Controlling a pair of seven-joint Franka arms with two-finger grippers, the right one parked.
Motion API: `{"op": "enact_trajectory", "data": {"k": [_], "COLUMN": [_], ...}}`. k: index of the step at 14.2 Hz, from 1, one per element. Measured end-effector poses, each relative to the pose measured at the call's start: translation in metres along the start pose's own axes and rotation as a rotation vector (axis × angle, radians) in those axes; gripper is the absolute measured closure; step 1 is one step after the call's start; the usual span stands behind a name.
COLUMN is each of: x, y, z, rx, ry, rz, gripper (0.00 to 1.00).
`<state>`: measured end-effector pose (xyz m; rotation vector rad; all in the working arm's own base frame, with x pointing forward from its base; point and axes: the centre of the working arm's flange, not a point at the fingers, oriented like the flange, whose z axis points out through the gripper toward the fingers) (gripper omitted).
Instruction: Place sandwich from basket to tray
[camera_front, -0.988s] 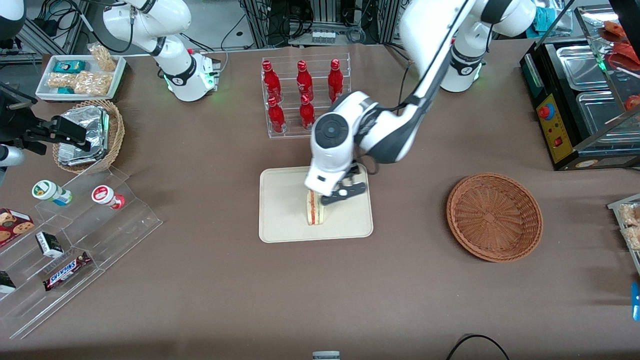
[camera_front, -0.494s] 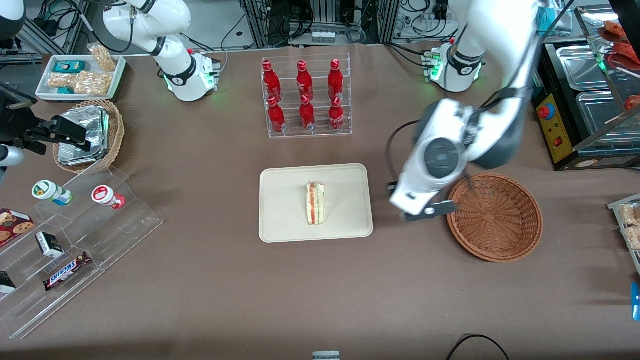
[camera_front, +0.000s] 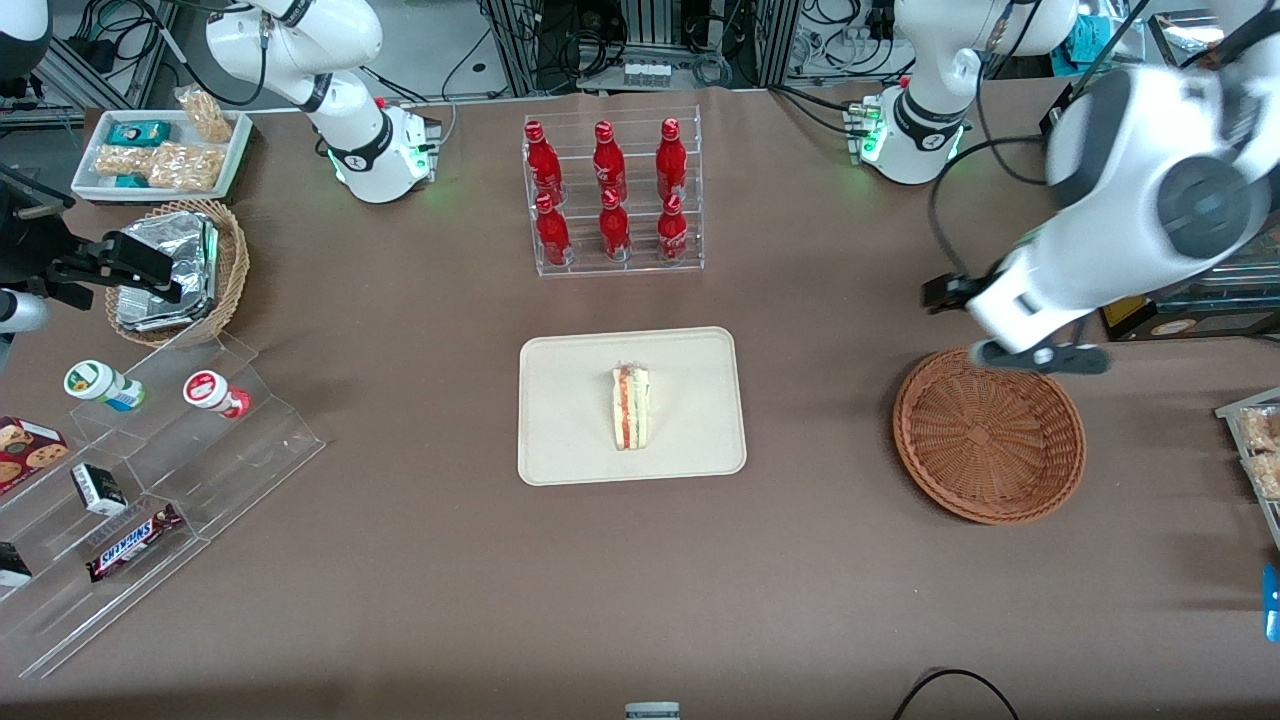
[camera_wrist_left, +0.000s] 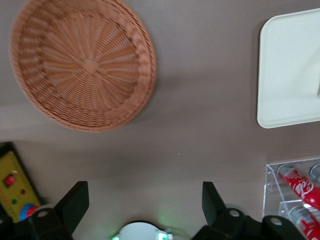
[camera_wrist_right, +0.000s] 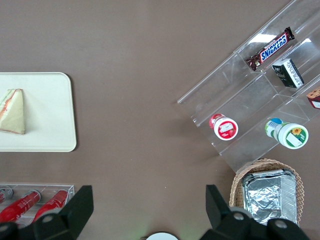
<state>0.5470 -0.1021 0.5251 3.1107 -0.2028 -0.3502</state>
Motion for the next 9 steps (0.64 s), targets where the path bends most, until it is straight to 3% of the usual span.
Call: {"op": "enact_trajectory", "data": {"k": [2,7,9], "x": [-0.01,-0.027,-0.03], "y": [-0.034,-0.104,-0.11], "z": [-0.025,-0.079,-0.089], "rx": [0.027,0.019,0.02], "ry": [0.044,0.157,0.179], "rz": [-0.007,-0.104,-0.115], "gripper": [0.0,0.0,0.0]}}
